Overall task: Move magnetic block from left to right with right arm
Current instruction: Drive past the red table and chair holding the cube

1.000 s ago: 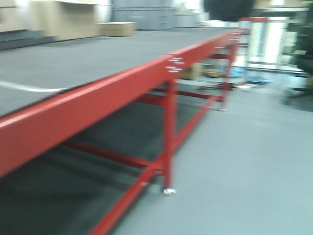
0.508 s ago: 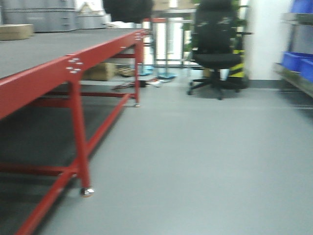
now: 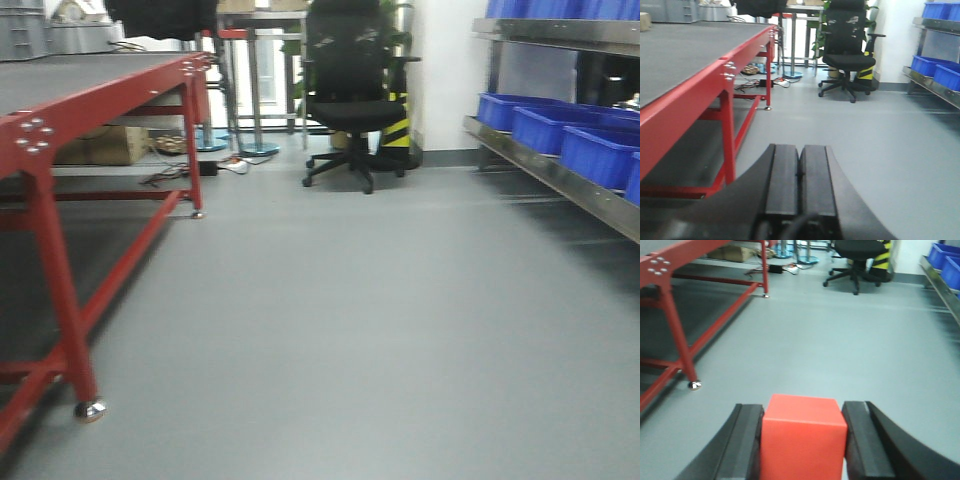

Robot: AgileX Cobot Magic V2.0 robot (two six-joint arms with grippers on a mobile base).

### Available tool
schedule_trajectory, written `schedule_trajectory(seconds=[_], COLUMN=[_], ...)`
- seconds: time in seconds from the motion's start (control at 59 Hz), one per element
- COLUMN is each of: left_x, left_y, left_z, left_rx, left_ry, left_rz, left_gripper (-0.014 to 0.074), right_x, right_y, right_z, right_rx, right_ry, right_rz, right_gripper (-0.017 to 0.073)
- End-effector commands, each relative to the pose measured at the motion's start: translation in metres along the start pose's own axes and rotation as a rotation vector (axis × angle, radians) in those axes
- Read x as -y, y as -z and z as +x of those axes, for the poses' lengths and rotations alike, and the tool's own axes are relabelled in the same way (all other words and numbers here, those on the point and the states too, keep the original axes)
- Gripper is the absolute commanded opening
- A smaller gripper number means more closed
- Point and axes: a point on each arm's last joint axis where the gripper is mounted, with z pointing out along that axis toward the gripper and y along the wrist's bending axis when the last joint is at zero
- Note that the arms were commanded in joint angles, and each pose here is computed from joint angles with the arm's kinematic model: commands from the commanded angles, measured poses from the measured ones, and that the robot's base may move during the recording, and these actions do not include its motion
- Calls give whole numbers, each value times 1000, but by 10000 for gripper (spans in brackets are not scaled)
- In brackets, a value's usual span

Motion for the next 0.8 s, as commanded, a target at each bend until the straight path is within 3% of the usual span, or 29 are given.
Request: schedule_trajectory(seconds=[0.0, 0.78], left_x=[0, -1], left_y=[1, 1], left_z=[-5, -5], left_rx=[88, 88], left_ry=[11, 10], left_rz=[0, -11], left_gripper=[-126, -126], right_x=[-1, -1], right_y=[3, 3], right_z=[-17, -16], right_rx=[108, 107], right_ry=[18, 17], right_rz=[-2, -2], right_gripper=[216, 216])
